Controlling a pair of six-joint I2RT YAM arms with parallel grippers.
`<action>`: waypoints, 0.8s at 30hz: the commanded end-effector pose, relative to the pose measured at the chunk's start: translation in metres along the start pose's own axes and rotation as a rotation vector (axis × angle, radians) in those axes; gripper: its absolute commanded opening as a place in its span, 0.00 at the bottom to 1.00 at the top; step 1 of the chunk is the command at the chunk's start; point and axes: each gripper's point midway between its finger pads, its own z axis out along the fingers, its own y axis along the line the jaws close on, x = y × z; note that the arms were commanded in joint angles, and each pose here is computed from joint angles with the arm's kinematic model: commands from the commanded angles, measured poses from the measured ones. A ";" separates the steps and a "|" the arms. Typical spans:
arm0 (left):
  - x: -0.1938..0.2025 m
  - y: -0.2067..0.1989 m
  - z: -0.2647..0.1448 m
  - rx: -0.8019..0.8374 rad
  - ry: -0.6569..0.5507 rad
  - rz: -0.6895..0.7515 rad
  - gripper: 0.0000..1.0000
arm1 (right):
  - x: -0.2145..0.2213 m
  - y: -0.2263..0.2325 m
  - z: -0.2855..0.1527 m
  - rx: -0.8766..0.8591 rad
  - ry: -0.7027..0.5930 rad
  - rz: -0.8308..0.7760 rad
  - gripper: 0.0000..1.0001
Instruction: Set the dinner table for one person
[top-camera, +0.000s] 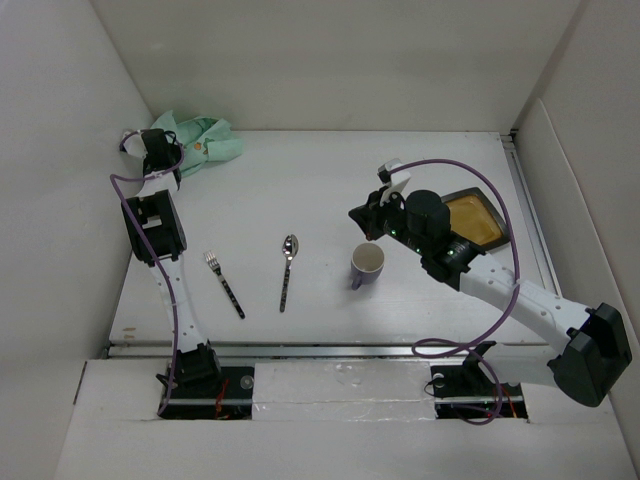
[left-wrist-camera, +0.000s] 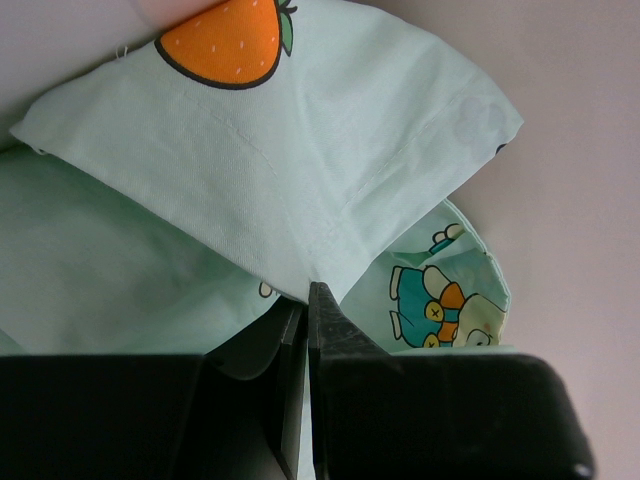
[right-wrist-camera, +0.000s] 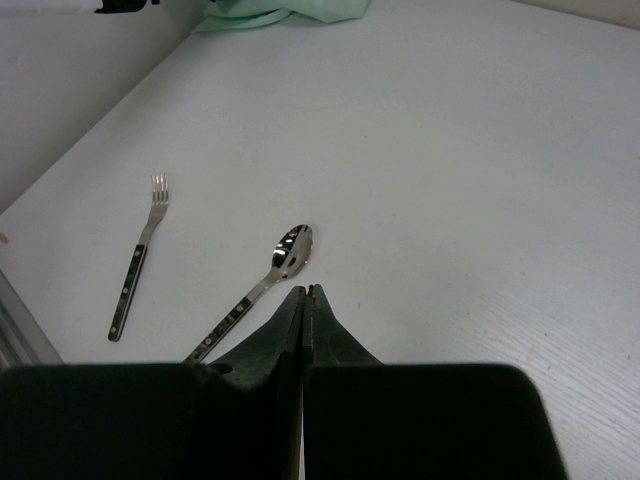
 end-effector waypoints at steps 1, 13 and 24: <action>-0.019 -0.027 -0.006 0.063 -0.043 -0.003 0.00 | -0.042 0.008 -0.008 -0.004 -0.115 -0.023 0.00; 0.043 -0.227 -0.148 0.637 0.109 0.146 0.00 | -0.062 -0.003 -0.012 0.046 -0.186 -0.004 0.00; 0.250 -0.318 -0.400 1.183 0.496 0.324 0.00 | -0.089 -0.069 -0.051 0.350 -0.331 0.142 0.00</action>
